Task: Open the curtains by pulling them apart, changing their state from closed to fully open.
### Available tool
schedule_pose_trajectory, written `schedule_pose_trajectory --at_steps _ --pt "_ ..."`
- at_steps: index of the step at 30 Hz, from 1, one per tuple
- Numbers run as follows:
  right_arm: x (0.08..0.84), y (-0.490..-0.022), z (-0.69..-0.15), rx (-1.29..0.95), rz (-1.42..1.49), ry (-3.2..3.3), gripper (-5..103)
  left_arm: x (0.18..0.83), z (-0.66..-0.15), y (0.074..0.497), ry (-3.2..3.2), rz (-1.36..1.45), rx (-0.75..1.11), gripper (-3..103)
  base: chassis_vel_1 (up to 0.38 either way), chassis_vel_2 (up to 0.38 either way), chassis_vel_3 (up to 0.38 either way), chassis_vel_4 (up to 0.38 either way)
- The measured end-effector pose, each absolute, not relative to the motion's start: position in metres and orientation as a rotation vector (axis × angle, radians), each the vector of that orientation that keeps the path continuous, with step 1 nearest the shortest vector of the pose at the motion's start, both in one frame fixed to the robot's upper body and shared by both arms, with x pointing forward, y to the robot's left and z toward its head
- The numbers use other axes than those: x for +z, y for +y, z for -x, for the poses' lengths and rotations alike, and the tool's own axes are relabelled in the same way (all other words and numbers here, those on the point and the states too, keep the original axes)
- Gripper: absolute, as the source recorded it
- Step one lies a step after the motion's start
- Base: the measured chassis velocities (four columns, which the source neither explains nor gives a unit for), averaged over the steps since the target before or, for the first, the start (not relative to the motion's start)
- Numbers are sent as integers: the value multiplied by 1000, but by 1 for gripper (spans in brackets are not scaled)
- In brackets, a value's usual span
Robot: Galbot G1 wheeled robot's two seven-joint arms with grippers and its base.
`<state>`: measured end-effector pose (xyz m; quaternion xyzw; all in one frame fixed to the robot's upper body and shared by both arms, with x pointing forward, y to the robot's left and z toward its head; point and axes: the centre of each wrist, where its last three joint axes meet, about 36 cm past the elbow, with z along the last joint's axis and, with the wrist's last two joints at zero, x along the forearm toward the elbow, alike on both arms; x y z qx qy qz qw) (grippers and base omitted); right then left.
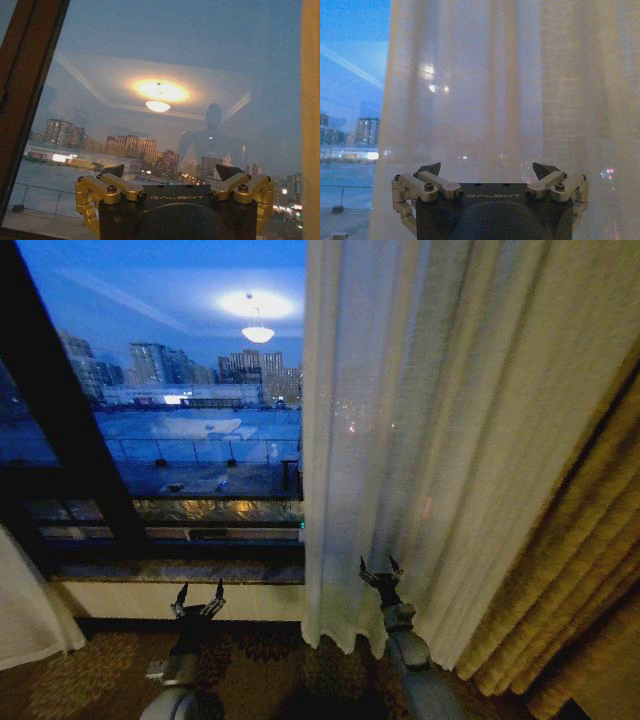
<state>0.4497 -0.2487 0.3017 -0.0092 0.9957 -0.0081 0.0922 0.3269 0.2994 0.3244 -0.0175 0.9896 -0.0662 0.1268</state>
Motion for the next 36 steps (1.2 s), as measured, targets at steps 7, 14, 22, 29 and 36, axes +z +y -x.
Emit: schedule_pose_trajectory --at_steps 7,14,22,29,36 --pt "300 -252 -448 -14 82 2952 100 324 -327 299 2881 50 -194 100 21 47 -20 -35" --pt "298 -254 -447 -14 162 2942 100 324 -327 299 2881 50 -194 100 -36 -16 26 20" --pt "299 -245 -449 -14 148 2929 100 324 -327 299 2881 50 -194 100 -31 66 38 -61" --pt "309 -234 -461 -144 147 2932 100 324 -327 299 2881 50 -194 100 -42 34 38 -30" --pt "306 -220 -481 -174 165 2934 100 324 -327 299 2881 50 -194 100 0 0 0 0"
